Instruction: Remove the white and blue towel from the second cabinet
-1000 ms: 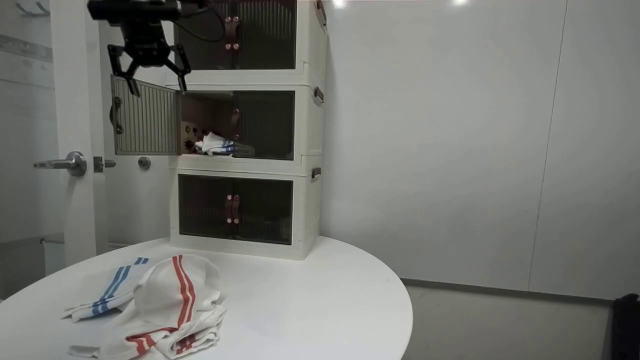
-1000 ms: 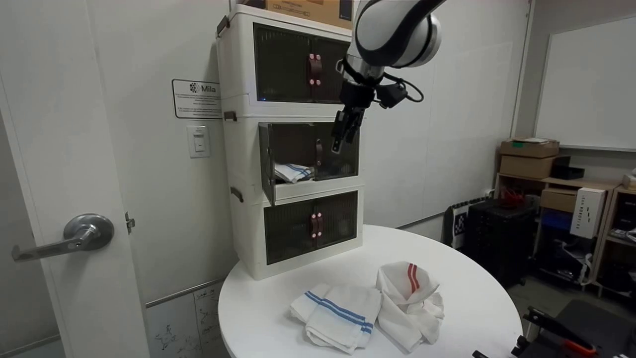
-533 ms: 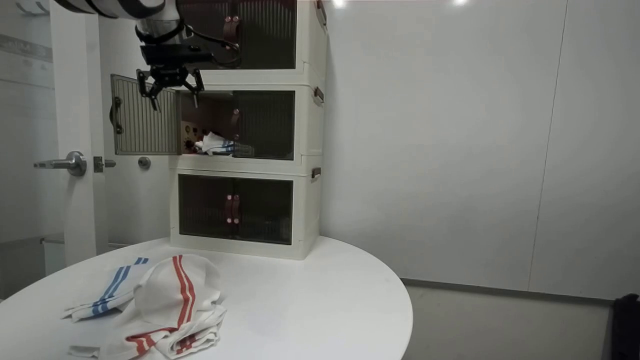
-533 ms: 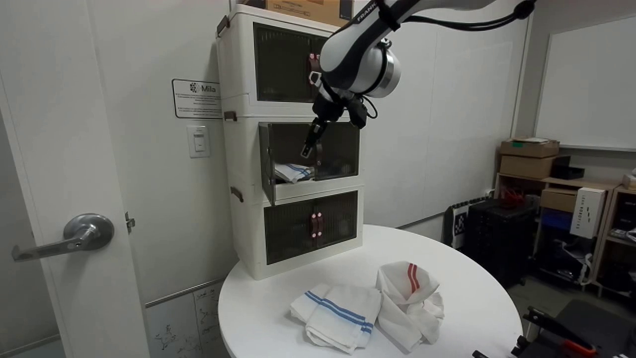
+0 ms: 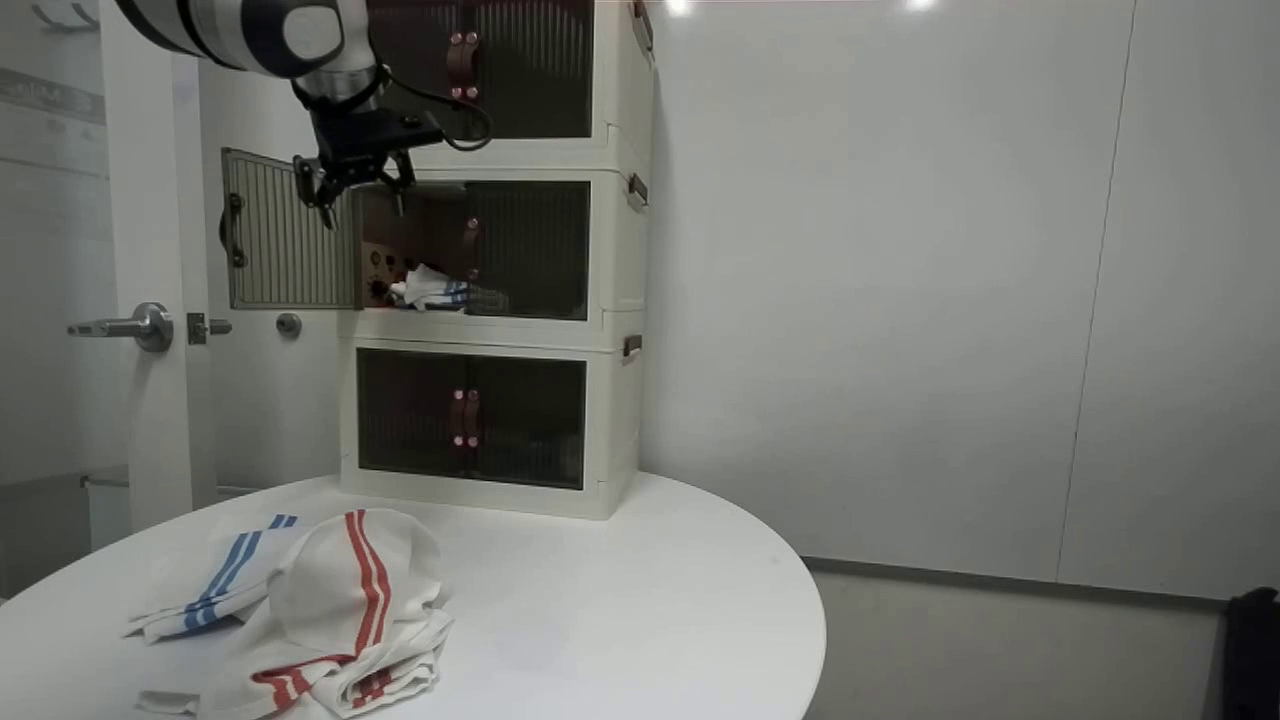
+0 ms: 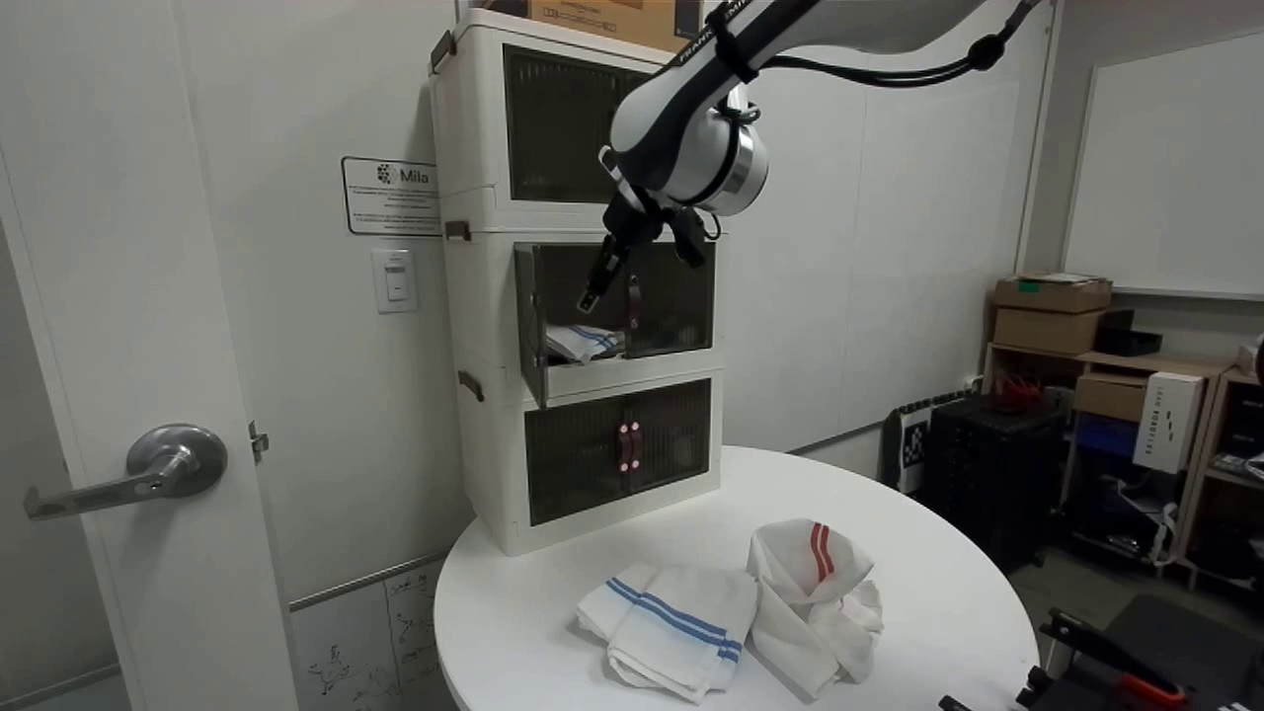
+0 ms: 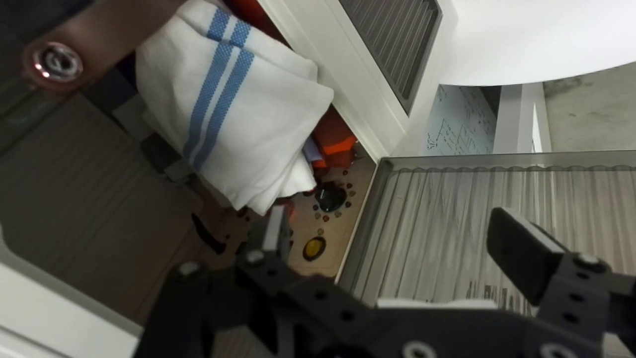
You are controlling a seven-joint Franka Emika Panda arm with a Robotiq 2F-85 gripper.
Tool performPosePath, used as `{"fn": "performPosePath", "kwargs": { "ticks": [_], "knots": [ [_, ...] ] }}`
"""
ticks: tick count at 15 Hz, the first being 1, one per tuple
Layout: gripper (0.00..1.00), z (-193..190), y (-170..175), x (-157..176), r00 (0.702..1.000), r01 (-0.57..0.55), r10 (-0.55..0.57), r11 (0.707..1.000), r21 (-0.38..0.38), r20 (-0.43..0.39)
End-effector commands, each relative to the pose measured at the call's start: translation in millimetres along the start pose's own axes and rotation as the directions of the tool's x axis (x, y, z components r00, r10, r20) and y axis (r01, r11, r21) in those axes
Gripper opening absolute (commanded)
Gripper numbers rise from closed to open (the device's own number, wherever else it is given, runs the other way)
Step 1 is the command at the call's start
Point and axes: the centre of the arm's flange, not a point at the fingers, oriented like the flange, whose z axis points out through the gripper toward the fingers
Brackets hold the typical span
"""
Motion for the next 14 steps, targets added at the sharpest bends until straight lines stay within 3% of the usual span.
{"fn": "performPosePath", "kwargs": {
  "ticks": [1, 6, 14],
  "knots": [
    [1.00, -0.1, -0.1, 0.3, 1.000, 0.000, 0.000, 1.000, 0.000, -0.001],
    [1.00, 13.1, 3.1, -9.5, 0.998, -0.053, 0.053, 0.999, -0.006, 0.016],
    [1.00, 35.4, -3.9, -3.8, 1.000, -0.002, 0.003, 0.999, -0.049, 0.020]
  ]
}}
